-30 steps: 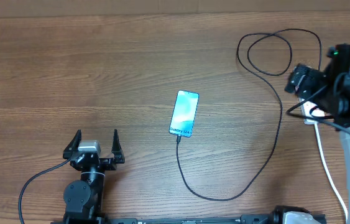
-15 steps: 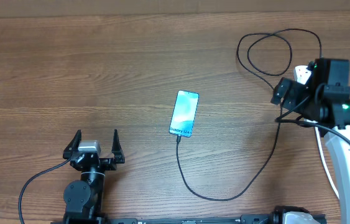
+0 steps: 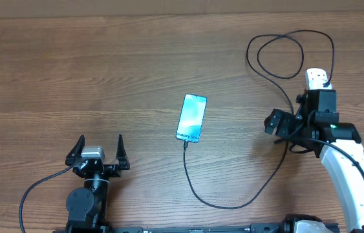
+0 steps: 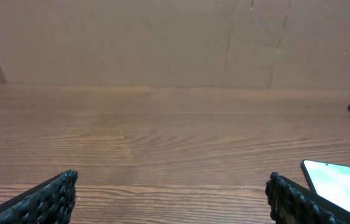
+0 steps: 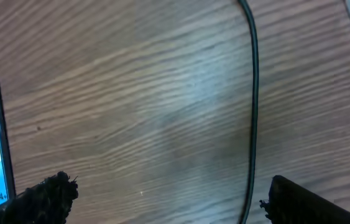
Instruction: Plug charger to phone and switch on socket
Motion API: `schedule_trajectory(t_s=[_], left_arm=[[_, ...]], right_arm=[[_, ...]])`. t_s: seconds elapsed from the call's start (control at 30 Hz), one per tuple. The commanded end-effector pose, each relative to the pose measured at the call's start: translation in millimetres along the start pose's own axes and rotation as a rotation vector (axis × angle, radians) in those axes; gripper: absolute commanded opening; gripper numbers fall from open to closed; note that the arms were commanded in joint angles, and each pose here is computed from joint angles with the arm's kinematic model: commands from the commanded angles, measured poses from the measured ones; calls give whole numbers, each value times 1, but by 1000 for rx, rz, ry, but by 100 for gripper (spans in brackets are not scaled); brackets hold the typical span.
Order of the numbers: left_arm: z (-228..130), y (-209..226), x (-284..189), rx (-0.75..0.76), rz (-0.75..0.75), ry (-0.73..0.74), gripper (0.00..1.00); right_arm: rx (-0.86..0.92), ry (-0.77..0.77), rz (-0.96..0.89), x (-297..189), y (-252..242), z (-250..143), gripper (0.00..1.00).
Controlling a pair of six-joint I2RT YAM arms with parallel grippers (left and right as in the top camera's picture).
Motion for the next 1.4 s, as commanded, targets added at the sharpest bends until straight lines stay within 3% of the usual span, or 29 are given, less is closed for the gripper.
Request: schedule_trajectory(t_s=[0.0, 0.33, 0.77, 1.37], left_arm=[[0, 1, 0, 24, 3, -7, 100], [0, 1, 0, 24, 3, -7, 100], [0, 1, 0, 24, 3, -7, 100], [0, 1, 0, 24, 3, -7, 100]], right_arm=[[-8, -25, 33, -4, 4, 2, 100], [-26, -103, 128, 25, -1, -3, 100], [-51, -166, 249, 71, -25, -42, 100], [-61, -208, 271, 76, -33, -53, 100]])
Point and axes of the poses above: each gripper's point midway between its finger pads, its own x axis out along the fingers, its own y axis along the line the jaws close on, z = x × y, the point moved 10 cm from there along -x, back along the fingers, and after that the axes turned 14 degrees about x, right-handed, at the moved point
